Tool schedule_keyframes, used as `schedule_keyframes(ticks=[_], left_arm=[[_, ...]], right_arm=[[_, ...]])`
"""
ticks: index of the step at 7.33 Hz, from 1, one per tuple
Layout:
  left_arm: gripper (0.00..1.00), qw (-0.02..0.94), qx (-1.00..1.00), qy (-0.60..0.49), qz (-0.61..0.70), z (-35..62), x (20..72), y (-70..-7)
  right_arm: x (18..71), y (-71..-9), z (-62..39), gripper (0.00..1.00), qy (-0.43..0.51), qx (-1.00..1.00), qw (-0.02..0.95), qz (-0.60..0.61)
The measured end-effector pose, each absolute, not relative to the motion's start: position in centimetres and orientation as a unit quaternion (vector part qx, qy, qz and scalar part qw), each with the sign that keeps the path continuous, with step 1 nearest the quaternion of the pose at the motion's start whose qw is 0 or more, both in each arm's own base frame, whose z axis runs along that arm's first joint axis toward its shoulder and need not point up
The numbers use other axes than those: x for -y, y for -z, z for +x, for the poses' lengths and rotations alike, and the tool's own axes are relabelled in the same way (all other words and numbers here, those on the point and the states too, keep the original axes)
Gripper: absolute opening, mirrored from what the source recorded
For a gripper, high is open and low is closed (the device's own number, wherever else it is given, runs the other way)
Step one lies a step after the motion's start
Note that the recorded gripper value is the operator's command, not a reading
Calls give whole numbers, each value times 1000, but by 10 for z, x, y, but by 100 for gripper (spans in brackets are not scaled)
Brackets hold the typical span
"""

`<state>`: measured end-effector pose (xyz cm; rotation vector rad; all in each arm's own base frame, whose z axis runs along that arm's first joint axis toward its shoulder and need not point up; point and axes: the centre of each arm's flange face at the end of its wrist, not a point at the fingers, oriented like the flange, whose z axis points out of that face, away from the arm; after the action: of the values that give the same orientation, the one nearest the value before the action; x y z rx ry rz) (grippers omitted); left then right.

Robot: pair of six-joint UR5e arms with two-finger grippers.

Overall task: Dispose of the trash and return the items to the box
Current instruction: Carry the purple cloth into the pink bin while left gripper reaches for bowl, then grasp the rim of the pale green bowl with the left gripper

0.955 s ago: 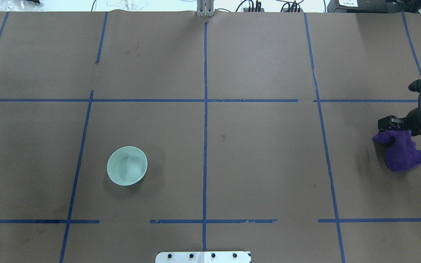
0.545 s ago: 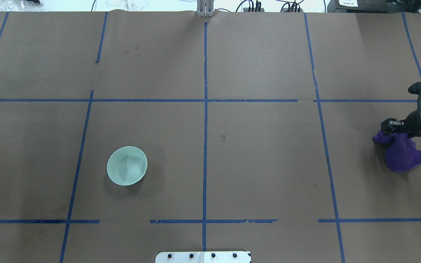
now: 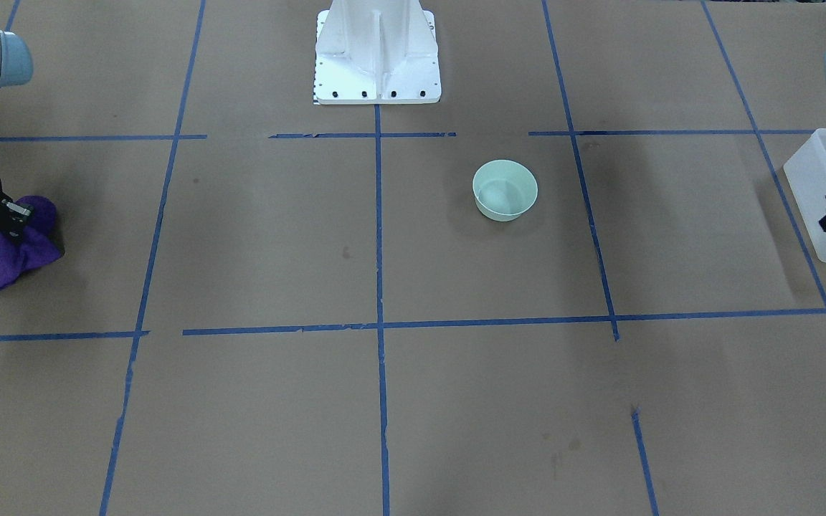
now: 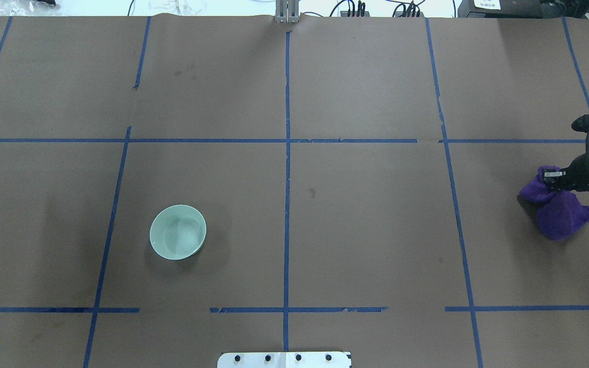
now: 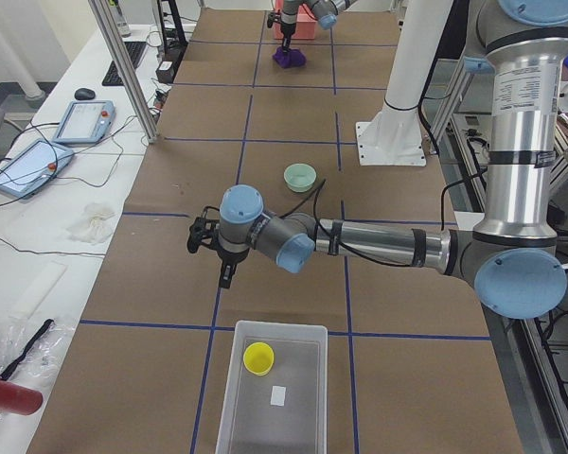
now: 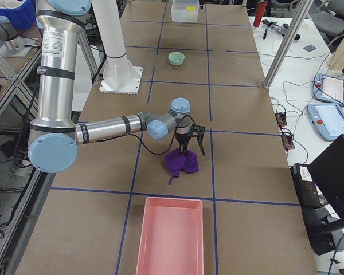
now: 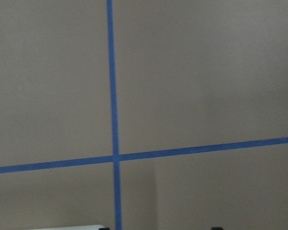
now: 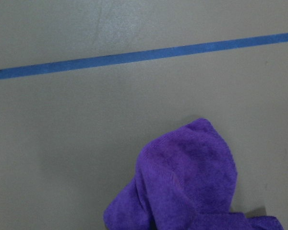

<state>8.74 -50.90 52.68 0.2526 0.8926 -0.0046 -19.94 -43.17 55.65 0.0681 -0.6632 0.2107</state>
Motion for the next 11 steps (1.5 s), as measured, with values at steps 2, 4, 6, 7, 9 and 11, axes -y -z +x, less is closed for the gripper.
schedule_keyframes(ticks=[2, 4, 6, 7, 9, 11], left_arm=[[100, 873, -483, 17, 68, 199, 490, -445], [100, 857, -514, 20, 22, 277, 463, -392], [100, 854, -520, 30, 2, 320, 448, -370], [100, 855, -518, 36, -6, 334, 440, -368], [100, 863, -502, 48, -15, 369, 420, -372], [99, 869, -491, 52, -28, 394, 401, -378]], right_arm=[[448, -543, -116, 0, -89, 353, 930, 40], [452, -556, 15, 0, -57, 343, 936, 60], [425, -581, 121, 0, -16, 310, 948, 70], [412, -597, 153, 0, 4, 289, 955, 70], [400, -645, 185, 0, 41, 268, 961, 51], [395, -699, 191, 0, 47, 269, 961, 33]])
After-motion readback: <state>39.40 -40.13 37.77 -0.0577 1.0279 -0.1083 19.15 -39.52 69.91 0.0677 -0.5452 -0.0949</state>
